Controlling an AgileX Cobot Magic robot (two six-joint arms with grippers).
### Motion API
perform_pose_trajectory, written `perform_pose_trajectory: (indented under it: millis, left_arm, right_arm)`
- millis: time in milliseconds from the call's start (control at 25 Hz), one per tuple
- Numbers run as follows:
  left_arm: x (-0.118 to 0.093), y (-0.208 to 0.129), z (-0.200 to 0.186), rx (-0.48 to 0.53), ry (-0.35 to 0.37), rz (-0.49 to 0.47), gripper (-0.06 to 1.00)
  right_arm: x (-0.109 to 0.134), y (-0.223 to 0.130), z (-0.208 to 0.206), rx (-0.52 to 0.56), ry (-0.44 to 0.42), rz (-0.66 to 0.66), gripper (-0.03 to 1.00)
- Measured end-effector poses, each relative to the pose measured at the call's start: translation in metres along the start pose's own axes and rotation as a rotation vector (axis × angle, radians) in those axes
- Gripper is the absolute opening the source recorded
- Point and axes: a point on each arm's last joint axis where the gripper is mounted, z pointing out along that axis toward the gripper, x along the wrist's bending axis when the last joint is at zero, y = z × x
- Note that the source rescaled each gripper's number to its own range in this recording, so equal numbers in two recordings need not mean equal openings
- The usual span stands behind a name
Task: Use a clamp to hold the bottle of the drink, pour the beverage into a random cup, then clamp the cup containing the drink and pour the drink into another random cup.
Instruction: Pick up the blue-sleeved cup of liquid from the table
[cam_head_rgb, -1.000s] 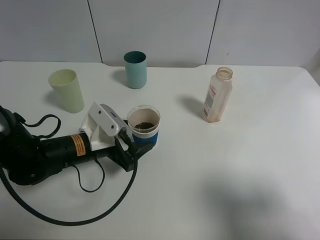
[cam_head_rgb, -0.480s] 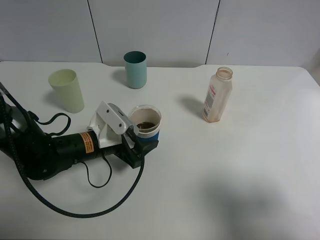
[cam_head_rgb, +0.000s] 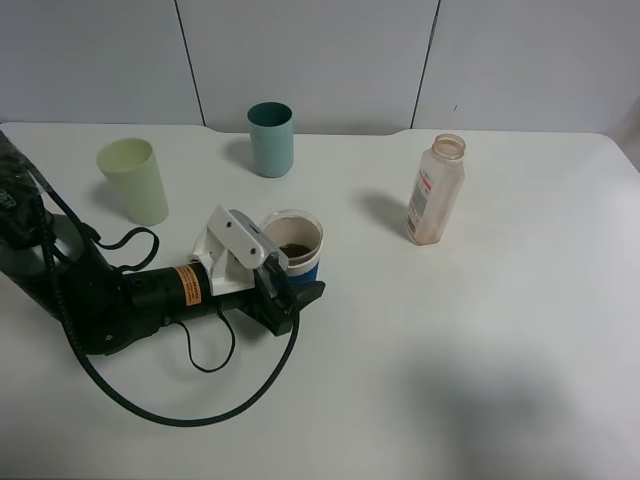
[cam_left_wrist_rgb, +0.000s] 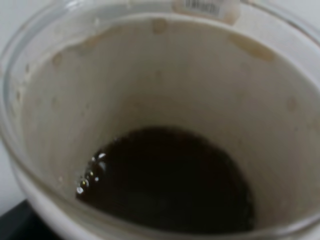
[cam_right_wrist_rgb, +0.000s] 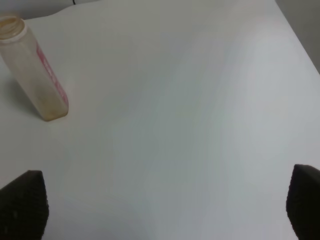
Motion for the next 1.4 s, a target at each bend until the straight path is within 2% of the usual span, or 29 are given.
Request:
perform_pose_trajectory:
  millis: [320, 760, 800, 840, 960, 1000, 1400]
  left_arm:
    - [0.005, 0.006, 0.015, -0.041, -0.008, 0.014, 0.60]
    - [0.005, 0.001, 0.021, -0.029, -0.020, 0.010, 0.59]
    - [0.005, 0.001, 0.021, -0.029, -0.021, 0.011, 0.57]
    - [0.005, 0.001, 0.021, -0.029, -0.021, 0.011, 0.48]
    - [0.005, 0.001, 0.021, -0.029, -0.021, 0.009, 0.04]
    - [0.005, 0.001, 0.021, -0.029, -0.021, 0.009, 0.00]
    - [0.005, 0.001, 0.020, -0.031, -0.021, 0.013, 0.00]
  right_arm:
    - [0.000, 0.000, 0.000, 0.000, 0.000, 0.000, 1.00]
    - [0.000, 0.000, 0.000, 0.000, 0.000, 0.000, 1.00]
    - [0.000, 0.000, 0.000, 0.000, 0.000, 0.000, 1.00]
    - [0.000, 0.000, 0.000, 0.000, 0.000, 0.000, 1.00]
    - [0.000, 0.000, 0.000, 0.000, 0.000, 0.000, 1.00]
    - [0.000, 0.000, 0.000, 0.000, 0.000, 0.000, 1.00]
    - [0.000, 0.000, 0.000, 0.000, 0.000, 0.000, 1.00]
